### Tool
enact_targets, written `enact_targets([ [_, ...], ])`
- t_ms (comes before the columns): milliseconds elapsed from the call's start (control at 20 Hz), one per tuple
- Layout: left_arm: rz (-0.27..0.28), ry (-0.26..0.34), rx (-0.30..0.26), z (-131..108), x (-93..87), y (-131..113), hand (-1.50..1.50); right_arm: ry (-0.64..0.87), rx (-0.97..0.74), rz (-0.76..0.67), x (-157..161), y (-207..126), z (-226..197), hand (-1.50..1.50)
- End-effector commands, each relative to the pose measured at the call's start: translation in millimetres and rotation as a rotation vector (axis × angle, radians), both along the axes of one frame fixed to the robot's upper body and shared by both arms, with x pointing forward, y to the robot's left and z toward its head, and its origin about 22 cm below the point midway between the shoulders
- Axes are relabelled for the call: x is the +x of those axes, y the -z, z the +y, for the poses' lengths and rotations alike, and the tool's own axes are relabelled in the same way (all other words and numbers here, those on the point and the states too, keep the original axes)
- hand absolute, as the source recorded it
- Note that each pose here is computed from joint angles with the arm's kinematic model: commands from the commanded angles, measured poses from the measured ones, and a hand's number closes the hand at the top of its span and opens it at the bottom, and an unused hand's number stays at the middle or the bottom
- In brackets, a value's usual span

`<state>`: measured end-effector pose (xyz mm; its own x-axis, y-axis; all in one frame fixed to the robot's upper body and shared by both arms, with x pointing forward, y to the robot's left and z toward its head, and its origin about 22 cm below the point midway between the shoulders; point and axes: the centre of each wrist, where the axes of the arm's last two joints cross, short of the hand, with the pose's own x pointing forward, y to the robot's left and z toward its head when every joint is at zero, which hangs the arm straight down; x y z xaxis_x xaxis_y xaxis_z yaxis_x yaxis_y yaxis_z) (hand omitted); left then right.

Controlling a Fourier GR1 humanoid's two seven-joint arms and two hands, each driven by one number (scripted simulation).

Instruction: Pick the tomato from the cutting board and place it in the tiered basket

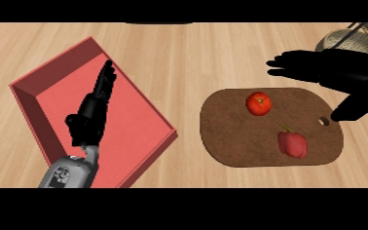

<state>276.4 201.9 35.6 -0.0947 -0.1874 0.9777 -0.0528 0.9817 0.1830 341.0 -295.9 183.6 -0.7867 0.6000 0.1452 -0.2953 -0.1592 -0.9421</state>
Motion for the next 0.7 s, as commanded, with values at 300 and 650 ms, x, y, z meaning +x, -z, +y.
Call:
enact_targets([
  [300,-0.020,-0.003,0.009,11.1,2.0,5.5,0.00,0.050,-0.018,0.069,22.7,21.9,-13.4,-1.50],
  [650,0.000,0.002,-0.006,0.3,-5.9,7.5,0.00,0.016,-0.009,0.114,24.7,41.9,-12.0,-1.50],
])
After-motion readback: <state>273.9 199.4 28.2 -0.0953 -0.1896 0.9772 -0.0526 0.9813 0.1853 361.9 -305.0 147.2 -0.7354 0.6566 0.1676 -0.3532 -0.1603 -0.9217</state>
